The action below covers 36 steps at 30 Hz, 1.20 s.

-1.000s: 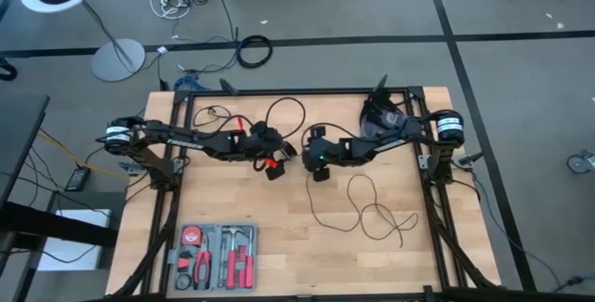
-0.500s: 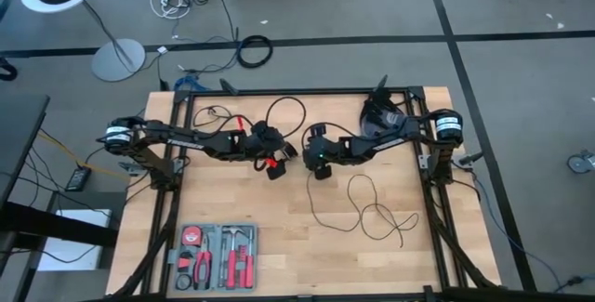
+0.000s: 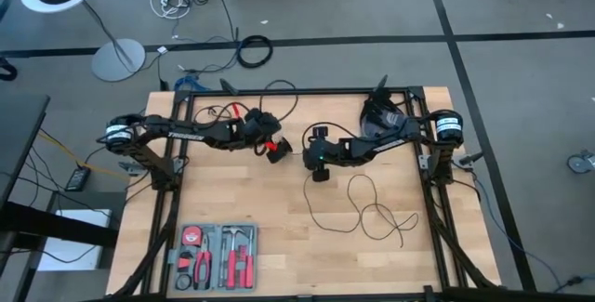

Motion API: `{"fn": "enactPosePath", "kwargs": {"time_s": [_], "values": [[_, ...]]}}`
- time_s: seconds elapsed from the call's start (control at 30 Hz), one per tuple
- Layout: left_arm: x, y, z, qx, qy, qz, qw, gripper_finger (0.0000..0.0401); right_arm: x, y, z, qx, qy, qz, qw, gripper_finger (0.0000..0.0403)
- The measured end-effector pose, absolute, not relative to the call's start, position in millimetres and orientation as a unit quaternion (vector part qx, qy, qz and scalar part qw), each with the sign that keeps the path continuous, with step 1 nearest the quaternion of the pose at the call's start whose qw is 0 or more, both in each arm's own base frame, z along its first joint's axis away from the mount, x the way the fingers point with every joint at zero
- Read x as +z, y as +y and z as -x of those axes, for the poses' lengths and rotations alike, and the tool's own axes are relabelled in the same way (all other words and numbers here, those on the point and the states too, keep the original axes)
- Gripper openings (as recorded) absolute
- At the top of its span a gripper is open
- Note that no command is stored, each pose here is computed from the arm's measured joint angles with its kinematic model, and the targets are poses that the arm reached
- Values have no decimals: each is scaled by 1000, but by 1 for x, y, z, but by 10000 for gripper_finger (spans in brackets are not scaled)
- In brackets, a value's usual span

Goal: Coil cords
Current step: Uncoil the black wire from the black spool

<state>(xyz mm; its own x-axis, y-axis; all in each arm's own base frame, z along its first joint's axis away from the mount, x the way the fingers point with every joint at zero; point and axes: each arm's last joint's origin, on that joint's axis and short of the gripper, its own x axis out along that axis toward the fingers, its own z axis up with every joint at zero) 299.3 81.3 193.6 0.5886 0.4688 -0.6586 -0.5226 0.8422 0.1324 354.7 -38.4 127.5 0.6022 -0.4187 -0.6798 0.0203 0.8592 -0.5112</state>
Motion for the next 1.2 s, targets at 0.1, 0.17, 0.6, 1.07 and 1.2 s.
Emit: {"fn": "enactPosePath", "kwargs": {"time_s": [0.1,0.17,0.6,1.07,1.2], "values": [[193,93,-296,300,355,56,883,379,128,-36,-355,-124,427,234,865,5],[192,100,-292,314,359,69,876,379,128,-35,-355,-123,426,235,865,3],[138,120,-309,297,394,103,864,379,128,-27,-356,-124,419,222,872,1],[116,124,-320,271,386,85,877,379,145,8,-354,-122,388,225,885,0],[116,124,-321,258,386,90,881,379,168,24,-348,-141,357,228,895,0]]}}
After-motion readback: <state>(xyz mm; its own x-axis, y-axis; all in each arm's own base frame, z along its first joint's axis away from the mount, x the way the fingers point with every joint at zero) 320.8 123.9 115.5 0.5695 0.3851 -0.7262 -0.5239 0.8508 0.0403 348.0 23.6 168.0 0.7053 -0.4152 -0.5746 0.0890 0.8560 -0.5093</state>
